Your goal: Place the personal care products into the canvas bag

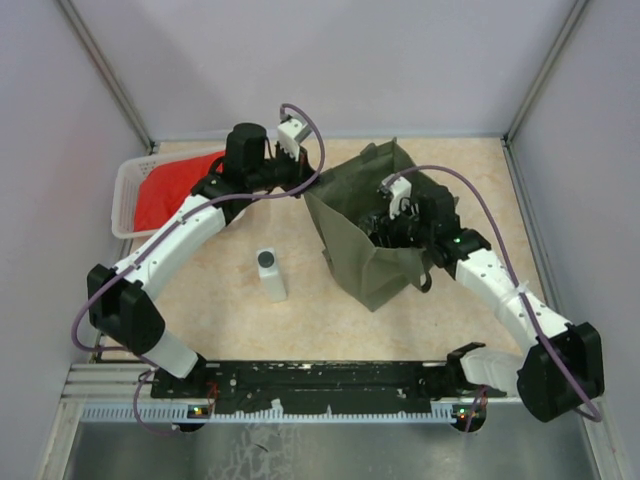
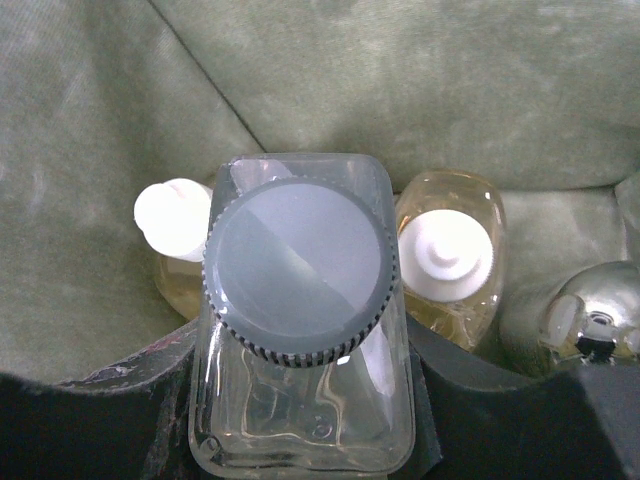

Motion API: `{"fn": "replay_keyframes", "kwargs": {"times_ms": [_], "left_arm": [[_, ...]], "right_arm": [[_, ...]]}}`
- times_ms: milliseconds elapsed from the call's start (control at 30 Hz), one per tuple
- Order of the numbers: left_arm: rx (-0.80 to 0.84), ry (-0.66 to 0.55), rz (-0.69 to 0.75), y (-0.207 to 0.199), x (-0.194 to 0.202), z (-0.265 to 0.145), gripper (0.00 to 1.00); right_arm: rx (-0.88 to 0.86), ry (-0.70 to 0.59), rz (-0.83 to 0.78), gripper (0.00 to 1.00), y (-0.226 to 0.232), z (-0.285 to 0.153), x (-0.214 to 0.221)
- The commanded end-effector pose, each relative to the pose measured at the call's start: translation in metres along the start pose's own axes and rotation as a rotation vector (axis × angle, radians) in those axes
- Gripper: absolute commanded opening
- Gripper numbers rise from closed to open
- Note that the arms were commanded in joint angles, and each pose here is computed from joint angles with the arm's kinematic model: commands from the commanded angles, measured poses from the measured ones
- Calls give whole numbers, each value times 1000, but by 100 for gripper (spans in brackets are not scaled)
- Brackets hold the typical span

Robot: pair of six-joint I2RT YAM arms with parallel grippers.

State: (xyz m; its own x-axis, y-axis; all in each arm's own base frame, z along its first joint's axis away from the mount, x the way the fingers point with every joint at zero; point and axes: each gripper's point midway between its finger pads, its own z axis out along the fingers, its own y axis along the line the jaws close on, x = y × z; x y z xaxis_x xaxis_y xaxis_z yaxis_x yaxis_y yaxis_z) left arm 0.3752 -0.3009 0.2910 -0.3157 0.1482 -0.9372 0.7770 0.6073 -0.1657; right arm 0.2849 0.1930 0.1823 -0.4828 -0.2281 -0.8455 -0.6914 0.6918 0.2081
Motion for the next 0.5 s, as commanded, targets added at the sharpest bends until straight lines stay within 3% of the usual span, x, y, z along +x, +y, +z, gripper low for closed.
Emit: {"fn": "replay_keyframes", "kwargs": {"times_ms": [0, 100, 167, 467], "left_arm": [[1, -50, 22, 2, -21, -1, 0], [3, -51, 23, 2, -21, -1, 0], [3, -48, 23, 2, -20, 0, 0], [17, -28, 21, 3, -18, 7, 0]], "right_arm": [[-76, -80, -132, 47, 31, 3, -40], [-58, -76, -144, 77, 36, 0, -43], [-32, -92, -145, 86, 36, -7, -49], [179, -203, -157, 92, 28, -61, -99]]}}
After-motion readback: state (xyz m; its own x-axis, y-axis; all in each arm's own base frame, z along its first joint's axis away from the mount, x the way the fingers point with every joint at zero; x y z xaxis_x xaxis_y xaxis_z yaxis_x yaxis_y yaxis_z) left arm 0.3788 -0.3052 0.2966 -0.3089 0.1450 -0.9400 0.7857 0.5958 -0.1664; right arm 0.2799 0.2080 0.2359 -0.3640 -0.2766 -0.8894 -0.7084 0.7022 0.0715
